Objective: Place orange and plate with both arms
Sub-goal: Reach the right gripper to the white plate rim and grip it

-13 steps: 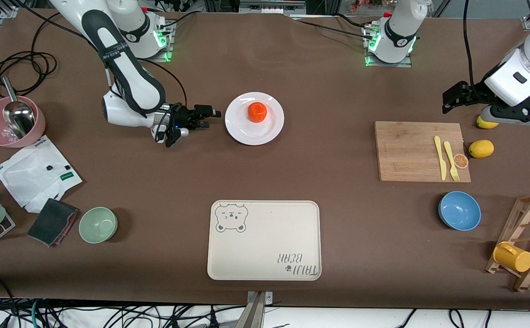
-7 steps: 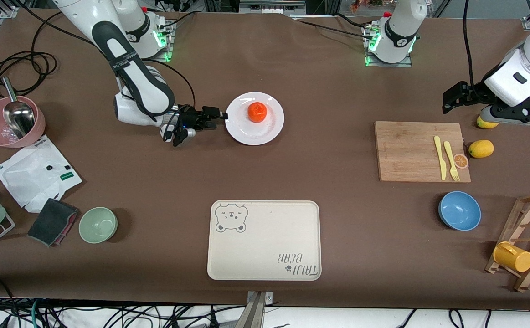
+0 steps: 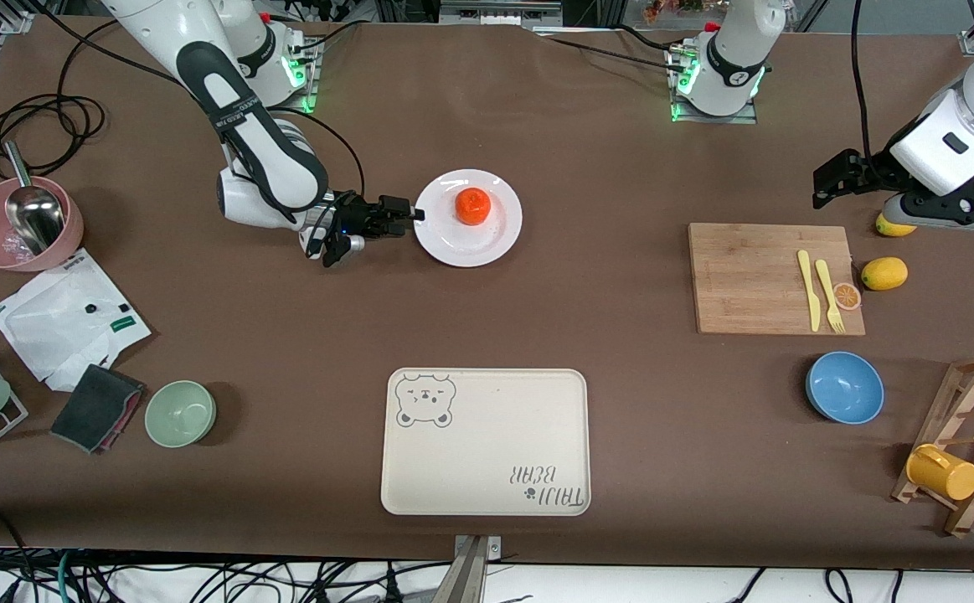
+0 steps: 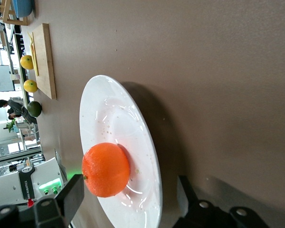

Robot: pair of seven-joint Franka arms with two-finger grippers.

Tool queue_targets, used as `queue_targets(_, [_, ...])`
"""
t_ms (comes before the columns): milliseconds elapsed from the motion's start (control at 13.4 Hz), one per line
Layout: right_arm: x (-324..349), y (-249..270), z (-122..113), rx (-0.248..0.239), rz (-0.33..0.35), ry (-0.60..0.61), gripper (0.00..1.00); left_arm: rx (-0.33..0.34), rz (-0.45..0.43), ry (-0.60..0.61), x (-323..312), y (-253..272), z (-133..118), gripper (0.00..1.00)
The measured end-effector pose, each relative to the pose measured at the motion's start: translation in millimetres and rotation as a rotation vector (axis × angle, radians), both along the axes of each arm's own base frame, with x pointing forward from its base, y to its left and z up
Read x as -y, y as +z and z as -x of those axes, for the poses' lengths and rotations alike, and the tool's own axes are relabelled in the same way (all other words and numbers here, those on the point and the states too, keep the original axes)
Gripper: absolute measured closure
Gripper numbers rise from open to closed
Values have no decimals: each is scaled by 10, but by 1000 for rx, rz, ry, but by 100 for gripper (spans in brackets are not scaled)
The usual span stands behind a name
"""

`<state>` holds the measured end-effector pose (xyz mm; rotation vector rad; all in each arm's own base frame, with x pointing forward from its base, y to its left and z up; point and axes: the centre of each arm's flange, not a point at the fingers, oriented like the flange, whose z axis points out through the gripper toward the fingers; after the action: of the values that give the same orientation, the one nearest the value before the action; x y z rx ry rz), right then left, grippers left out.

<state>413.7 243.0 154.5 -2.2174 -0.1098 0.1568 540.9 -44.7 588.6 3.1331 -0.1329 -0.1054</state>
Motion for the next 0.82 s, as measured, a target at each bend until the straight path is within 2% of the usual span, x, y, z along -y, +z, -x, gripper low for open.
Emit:
queue_targets(149, [-16,-71,38,2,-3,0,14,1,0,0,0,7,-1,0])
queue_targets(298, [-16,-102,51,1,1,-2,19,2,0,0,0,13,-1,0])
queue_targets(372, [-22,-105,54,1,2,-3,26,2,0,0,0,14,-1,0])
queue_targets(447, [-35,-102,60,2,3,-5,26,1,0,0,1,13,1,0])
queue_targets(521, [-51,-99,67,3,5,-8,33,-1,0,0,1,15,3,0])
queue_targets(819, [-85,-107,91,19,-4,-12,37,-5,0,-1,5,32,11,0])
